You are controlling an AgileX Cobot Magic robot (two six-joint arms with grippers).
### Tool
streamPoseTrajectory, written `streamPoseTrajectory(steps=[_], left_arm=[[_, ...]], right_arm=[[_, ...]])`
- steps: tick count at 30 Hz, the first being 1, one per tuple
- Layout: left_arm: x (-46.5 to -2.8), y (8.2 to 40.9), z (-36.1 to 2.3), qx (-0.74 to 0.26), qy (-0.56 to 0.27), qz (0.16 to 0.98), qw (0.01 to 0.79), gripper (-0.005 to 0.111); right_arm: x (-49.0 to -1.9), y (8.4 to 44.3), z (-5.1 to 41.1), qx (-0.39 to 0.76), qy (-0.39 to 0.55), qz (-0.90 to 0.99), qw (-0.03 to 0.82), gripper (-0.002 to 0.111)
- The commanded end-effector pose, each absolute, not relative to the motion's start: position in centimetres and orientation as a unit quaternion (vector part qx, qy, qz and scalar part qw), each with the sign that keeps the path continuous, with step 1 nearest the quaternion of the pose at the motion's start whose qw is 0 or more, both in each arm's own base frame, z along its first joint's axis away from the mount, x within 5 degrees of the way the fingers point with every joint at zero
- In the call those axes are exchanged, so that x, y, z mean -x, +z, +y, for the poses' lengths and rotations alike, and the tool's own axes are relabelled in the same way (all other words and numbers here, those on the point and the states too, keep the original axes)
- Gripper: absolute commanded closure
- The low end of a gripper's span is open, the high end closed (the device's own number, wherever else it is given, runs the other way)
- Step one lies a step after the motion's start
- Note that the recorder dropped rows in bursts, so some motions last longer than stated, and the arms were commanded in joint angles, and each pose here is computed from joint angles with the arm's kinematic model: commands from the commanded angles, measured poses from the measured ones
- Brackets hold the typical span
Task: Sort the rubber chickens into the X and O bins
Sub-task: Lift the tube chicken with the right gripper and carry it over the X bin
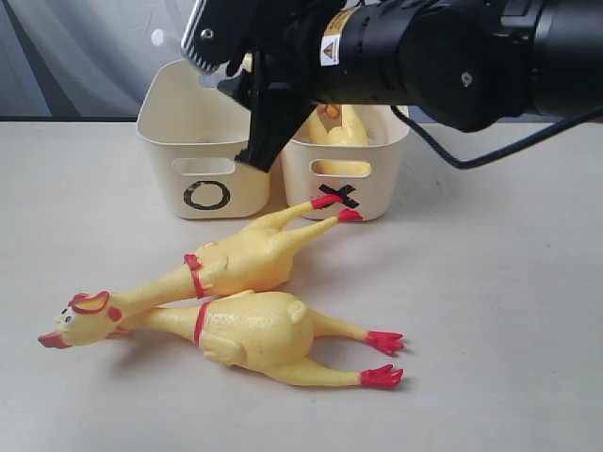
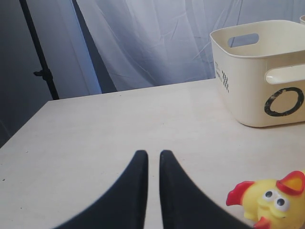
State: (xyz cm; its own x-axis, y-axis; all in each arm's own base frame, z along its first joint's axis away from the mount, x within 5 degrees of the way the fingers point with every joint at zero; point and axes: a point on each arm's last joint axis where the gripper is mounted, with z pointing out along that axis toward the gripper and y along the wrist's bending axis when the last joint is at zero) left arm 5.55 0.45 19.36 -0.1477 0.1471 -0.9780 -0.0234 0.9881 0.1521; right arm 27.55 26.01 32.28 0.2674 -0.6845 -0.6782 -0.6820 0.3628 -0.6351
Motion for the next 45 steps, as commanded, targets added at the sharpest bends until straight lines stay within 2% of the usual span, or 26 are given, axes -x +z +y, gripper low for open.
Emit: streamPoseTrajectory(steps=[1, 9, 14, 19, 26, 33, 36, 42, 45], left_arm=[[-5.5, 19.3, 0.5, -0.042, 0.068, 0.753, 0.653, 0.097], [-5.5, 19.3, 0.5, -0.042, 0.068, 0.753, 0.653, 0.097], [-5.5, 19.3, 0.5, -0.042, 0.068, 0.753, 0.653, 0.097], [-5.5, 19.3, 0.5, -0.042, 0.068, 0.753, 0.653, 0.097], [-5.5, 19.3, 0.5, -0.042, 0.068, 0.753, 0.653, 0.097], [-5.5, 19.3, 0.5, -0.042, 0.068, 0.753, 0.653, 0.097], [-5.5, 19.3, 0.5, -0.042, 0.068, 0.753, 0.653, 0.097], [-5.5, 19.3, 0.5, -0.042, 0.068, 0.753, 0.653, 0.097], [-5.5, 19.3, 0.5, -0.042, 0.068, 0.753, 0.653, 0.097]], right_arm=[[-29.3, 33.5, 24.8, 0.504, 0.006, 0.605, 0.616, 0.109], [-33.0, 31.0, 23.6, 0.398, 0.036, 0.663, 0.634, 0.109], [-35.1, 28.3, 23.5, 0.279, 0.070, 0.712, 0.641, 0.109], [-35.7, 26.5, 23.8, 0.278, 0.065, 0.724, 0.628, 0.109], [-36.1, 26.4, 22.8, 0.254, 0.009, 0.737, 0.626, 0.109], [-36.2, 26.3, 22.6, 0.234, 0.011, 0.744, 0.626, 0.109], [-36.3, 26.0, 22.5, 0.221, 0.013, 0.754, 0.618, 0.098], [-36.5, 25.7, 22.1, 0.194, 0.004, 0.766, 0.613, 0.059], [-36.5, 25.8, 21.9, 0.180, -0.001, 0.766, 0.617, 0.049]])
